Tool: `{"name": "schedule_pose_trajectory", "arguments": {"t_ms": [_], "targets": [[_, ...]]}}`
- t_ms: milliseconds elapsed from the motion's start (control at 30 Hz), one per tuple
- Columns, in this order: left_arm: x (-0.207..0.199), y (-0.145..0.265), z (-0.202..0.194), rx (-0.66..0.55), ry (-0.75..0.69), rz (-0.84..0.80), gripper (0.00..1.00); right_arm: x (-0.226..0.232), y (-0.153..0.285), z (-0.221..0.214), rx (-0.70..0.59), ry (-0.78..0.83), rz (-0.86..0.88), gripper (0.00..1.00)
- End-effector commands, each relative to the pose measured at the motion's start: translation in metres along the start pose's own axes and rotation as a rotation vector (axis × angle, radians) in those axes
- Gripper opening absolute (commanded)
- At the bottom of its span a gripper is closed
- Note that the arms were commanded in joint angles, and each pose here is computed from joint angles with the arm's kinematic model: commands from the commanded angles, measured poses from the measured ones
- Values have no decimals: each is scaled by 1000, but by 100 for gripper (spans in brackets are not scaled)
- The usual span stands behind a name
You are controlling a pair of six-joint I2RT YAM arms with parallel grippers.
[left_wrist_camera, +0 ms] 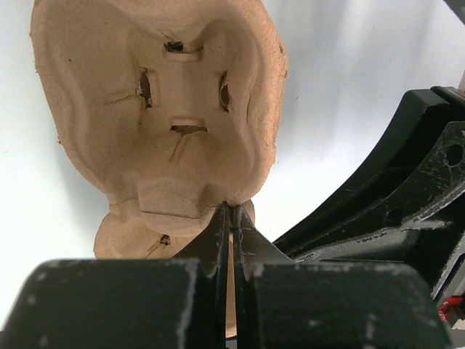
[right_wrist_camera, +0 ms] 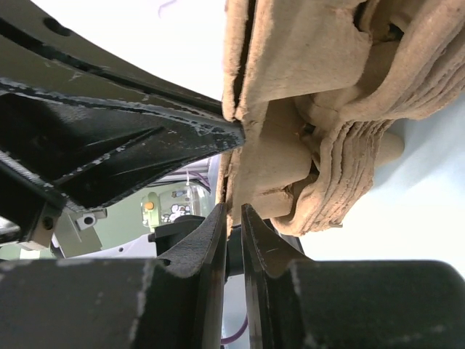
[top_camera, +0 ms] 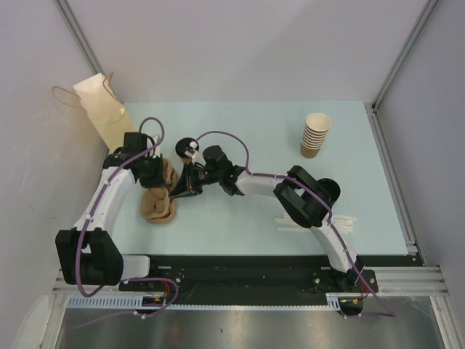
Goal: Pack the takeout coffee
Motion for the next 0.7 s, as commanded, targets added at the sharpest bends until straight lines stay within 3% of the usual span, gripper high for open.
{"name": "schedule_pose_trajectory", "arguments": {"t_ms": [0, 667], "targets": [[-5, 14, 11, -64, 8, -40, 0, 3, -5, 1, -10, 30, 33, 18], [-5, 10, 11, -41, 39, -46, 0, 5, -18, 3, -17, 86, -83, 19]]}}
Point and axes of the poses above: each gripper's point midway between its finger pads, its own y axis back along the fingers, its own x axis along the line the jaws close on, z = x × y, the point moved 10 cm from there along y, back along the fingers, and after that the axes turned 7 degrees about y, right-handed, at the moved point
